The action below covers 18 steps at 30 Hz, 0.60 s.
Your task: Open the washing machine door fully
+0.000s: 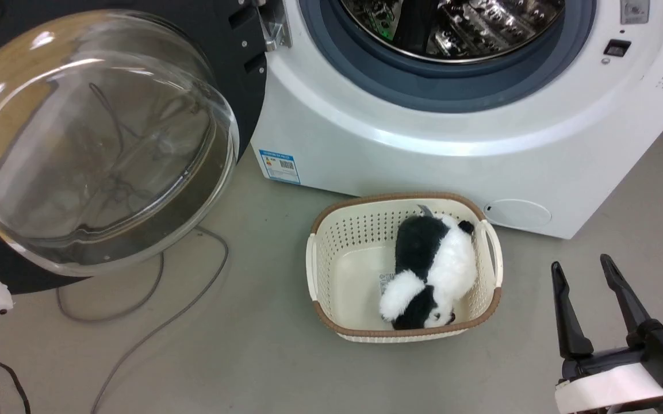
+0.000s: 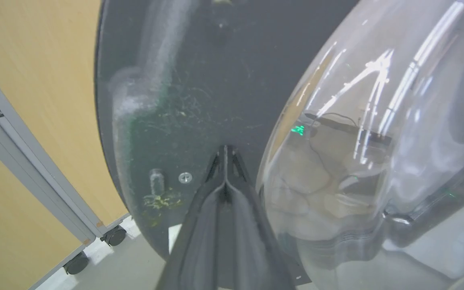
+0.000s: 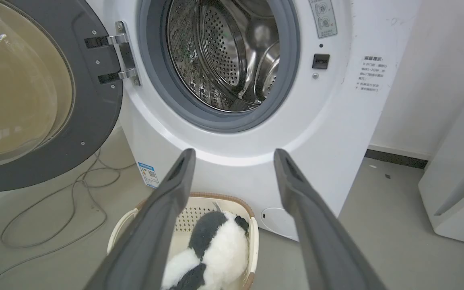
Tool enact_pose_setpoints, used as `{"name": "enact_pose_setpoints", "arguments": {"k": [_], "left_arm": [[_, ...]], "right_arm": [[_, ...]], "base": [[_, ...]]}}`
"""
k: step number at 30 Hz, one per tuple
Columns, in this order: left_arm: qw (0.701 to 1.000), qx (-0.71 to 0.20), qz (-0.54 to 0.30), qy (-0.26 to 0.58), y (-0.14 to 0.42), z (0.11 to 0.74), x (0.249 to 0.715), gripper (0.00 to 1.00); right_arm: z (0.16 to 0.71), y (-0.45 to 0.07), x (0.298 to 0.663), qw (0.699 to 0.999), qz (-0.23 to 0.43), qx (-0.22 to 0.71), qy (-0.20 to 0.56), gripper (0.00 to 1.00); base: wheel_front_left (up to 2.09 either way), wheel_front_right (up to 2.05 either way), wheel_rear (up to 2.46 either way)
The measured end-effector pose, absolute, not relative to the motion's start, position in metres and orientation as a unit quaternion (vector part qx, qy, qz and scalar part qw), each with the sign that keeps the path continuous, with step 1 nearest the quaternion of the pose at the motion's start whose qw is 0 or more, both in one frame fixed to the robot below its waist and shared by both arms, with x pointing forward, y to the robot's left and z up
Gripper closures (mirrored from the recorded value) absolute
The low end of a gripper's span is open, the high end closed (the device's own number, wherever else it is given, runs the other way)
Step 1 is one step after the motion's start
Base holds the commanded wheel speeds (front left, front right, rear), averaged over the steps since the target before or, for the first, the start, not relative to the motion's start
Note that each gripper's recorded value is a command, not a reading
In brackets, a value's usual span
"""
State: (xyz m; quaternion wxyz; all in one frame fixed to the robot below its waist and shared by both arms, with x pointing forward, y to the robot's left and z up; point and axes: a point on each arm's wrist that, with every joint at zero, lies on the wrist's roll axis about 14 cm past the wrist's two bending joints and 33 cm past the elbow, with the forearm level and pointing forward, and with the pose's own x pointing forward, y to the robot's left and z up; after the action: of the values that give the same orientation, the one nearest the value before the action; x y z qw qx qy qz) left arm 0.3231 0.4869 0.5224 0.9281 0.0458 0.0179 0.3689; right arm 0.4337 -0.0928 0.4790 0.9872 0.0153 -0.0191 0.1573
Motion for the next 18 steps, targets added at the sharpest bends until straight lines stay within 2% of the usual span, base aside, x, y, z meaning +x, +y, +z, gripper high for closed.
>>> {"name": "enact_pose_setpoints", "arguments": {"k": [7, 18], "left_arm": [[0.933, 0.049, 0.355, -0.020, 0.475, 0.540, 0.312, 1.00], [0.959, 0.065, 0.264, -0.081, 0.411, 0.563, 0.312, 1.00]], "right_arm": [[0.499, -0.097, 0.427, 0.987, 0.151, 0.020, -0.041, 0.00], [0.518, -0.116, 0.401, 0.990, 0.130, 0.015, -0.061, 0.00]], "base": [[0.00, 0.00, 0.00], [0.00, 0.00, 0.00]]}}
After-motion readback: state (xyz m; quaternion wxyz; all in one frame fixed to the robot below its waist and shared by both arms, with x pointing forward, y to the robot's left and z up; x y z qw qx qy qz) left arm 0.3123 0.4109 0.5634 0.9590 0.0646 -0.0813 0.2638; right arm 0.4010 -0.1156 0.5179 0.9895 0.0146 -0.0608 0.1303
